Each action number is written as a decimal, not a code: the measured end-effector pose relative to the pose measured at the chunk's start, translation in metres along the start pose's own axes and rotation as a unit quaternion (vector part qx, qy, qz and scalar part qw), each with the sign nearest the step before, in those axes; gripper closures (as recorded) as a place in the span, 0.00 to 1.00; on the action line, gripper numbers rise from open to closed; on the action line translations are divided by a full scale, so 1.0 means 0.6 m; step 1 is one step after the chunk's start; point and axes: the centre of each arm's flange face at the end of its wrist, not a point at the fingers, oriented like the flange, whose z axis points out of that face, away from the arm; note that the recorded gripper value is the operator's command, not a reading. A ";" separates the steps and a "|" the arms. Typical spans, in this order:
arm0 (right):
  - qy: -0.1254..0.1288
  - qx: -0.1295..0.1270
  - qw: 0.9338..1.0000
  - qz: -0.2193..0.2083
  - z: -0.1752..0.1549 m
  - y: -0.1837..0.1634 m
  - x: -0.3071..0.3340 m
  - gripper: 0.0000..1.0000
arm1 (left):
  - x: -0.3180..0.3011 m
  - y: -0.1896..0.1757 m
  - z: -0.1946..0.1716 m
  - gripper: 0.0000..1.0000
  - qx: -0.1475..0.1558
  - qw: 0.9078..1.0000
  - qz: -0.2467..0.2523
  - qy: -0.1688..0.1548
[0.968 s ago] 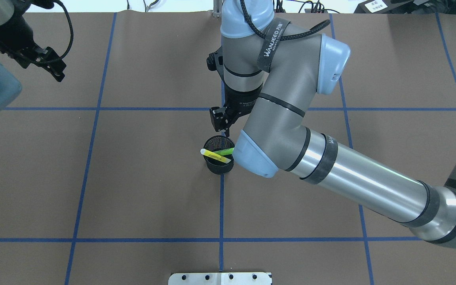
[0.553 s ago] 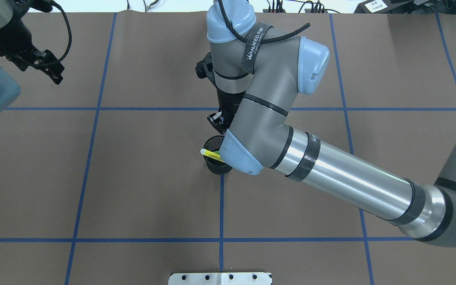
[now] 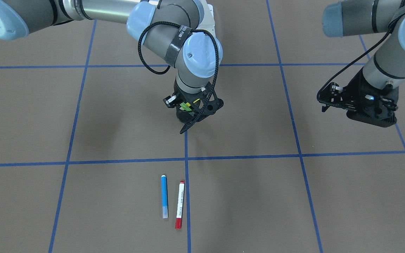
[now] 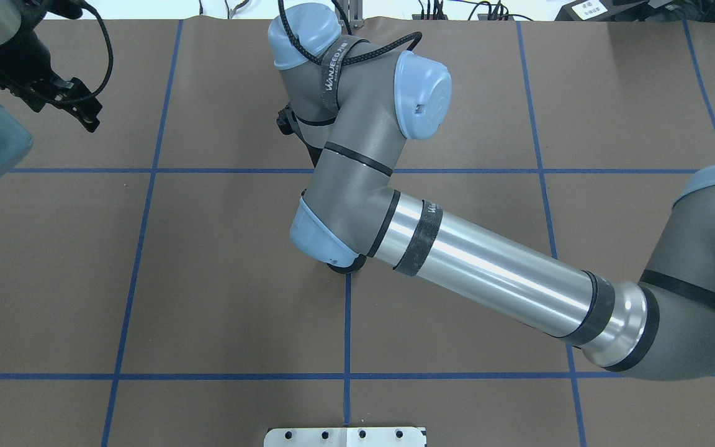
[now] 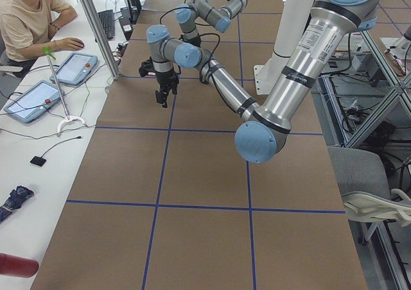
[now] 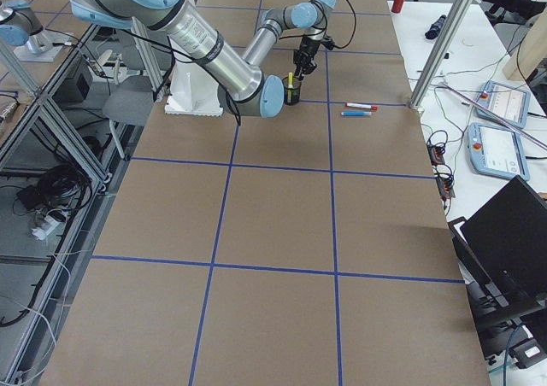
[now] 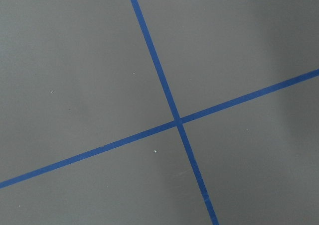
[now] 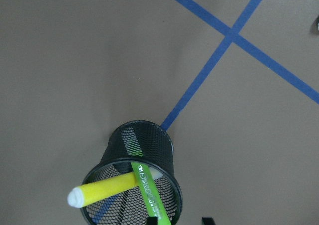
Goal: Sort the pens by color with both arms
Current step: 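Lower the right gripper over the black mesh cup toward the green highlighter, then close the right gripper on the green highlighter and lift it out, then carry the green highlighter beside the red-capped marker and release it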
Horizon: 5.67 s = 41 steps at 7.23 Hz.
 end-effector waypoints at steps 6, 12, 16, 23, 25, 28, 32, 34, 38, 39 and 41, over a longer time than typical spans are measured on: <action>0.007 -0.024 1.000 -0.007 0.045 0.013 0.010 0.56 | 0.002 0.001 -0.002 0.00 0.001 1.000 -0.003 0.000; 0.006 -0.029 0.999 -0.013 0.054 0.019 -0.004 0.79 | 0.006 0.002 -0.006 0.00 0.004 1.000 -0.005 0.001; 0.005 -0.026 1.000 -0.016 0.047 0.023 -0.009 0.94 | 0.007 0.003 -0.007 0.00 0.005 1.000 -0.005 0.002; 0.000 -0.006 1.000 -0.012 -0.113 0.122 0.000 1.00 | 0.025 0.011 -0.030 0.00 0.016 1.000 -0.007 0.014; -0.005 0.011 1.000 0.009 -0.161 0.133 0.038 1.00 | 0.027 0.012 -0.031 0.00 0.015 1.000 -0.010 0.019; -0.020 0.055 0.993 0.102 -0.223 0.128 0.093 1.00 | 0.029 0.011 -0.031 0.00 0.016 1.000 -0.009 0.021; -0.045 0.167 0.956 0.239 -0.246 0.048 0.119 1.00 | 0.031 0.011 -0.032 0.00 0.016 1.000 -0.010 0.022; -0.033 0.203 0.927 0.314 -0.219 -0.028 0.126 1.00 | 0.032 0.011 -0.032 0.00 0.017 1.000 -0.013 0.022; 0.021 0.289 0.855 0.429 -0.078 -0.135 0.106 1.00 | 0.033 0.011 -0.033 0.00 0.021 0.999 -0.008 0.023; 0.033 0.314 0.843 0.435 -0.031 -0.155 0.092 1.00 | 0.033 0.011 -0.034 0.00 0.024 0.999 -0.007 0.024; 0.037 0.345 0.832 0.434 0.033 -0.192 0.060 1.00 | 0.033 0.012 -0.035 0.00 0.024 0.999 -0.006 0.026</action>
